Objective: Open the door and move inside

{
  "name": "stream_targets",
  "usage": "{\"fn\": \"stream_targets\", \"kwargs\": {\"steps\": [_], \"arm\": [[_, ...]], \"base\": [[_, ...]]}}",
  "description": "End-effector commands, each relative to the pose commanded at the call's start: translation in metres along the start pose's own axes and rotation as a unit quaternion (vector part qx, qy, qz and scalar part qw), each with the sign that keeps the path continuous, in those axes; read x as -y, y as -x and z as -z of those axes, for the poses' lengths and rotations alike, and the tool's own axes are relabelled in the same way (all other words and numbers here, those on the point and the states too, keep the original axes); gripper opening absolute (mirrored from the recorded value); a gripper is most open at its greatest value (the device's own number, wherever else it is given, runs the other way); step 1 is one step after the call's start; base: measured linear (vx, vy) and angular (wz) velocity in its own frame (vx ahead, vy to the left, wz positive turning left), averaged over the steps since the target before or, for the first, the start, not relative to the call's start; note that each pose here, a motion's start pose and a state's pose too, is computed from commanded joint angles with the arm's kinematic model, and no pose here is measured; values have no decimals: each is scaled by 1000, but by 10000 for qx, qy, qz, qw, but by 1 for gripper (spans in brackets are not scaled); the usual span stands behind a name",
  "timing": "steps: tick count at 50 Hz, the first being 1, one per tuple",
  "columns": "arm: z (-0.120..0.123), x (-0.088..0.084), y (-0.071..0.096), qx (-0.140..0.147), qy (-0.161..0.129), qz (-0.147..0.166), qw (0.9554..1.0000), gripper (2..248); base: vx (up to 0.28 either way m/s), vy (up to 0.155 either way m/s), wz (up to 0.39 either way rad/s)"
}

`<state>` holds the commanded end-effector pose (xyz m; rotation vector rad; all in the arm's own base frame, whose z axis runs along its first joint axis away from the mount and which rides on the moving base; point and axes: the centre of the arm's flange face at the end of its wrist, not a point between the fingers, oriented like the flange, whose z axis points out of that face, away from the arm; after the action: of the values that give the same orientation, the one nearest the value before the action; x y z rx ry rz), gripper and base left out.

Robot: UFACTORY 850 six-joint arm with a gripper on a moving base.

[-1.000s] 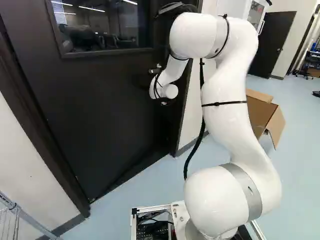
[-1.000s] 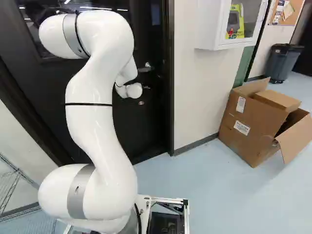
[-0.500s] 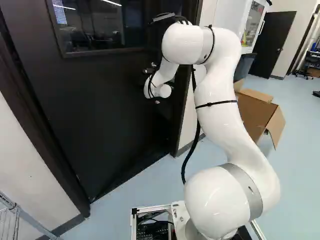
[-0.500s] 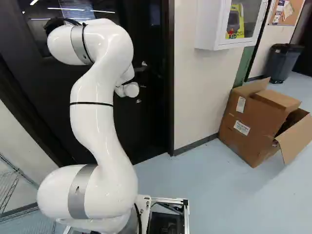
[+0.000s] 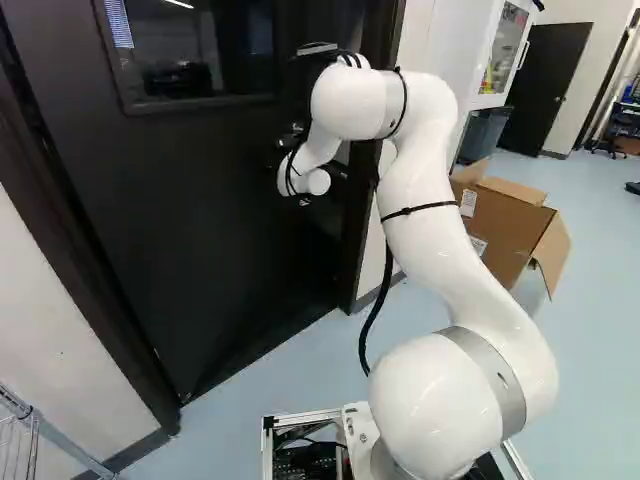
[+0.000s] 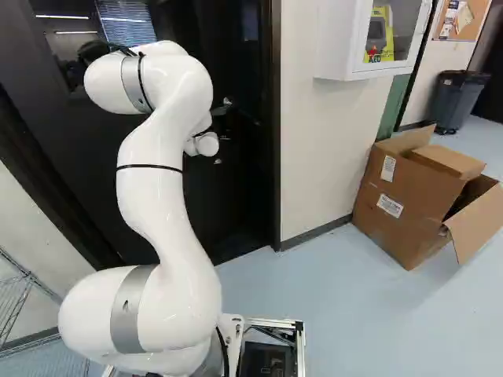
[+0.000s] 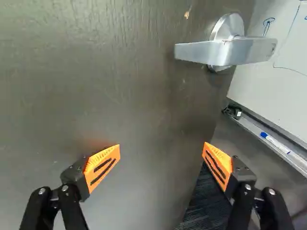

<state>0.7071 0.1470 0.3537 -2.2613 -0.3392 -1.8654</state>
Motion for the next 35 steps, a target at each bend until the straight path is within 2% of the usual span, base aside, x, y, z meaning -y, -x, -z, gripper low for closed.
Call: {"fn": "stream_targets", "kwargs": {"steps": [21,35], "arm": [[-2,3,0,-9,-22,5,10000,247],[11,2,0,56,-5,-5,10000,247]], "base": [[0,0,0],[0,0,0]]}}
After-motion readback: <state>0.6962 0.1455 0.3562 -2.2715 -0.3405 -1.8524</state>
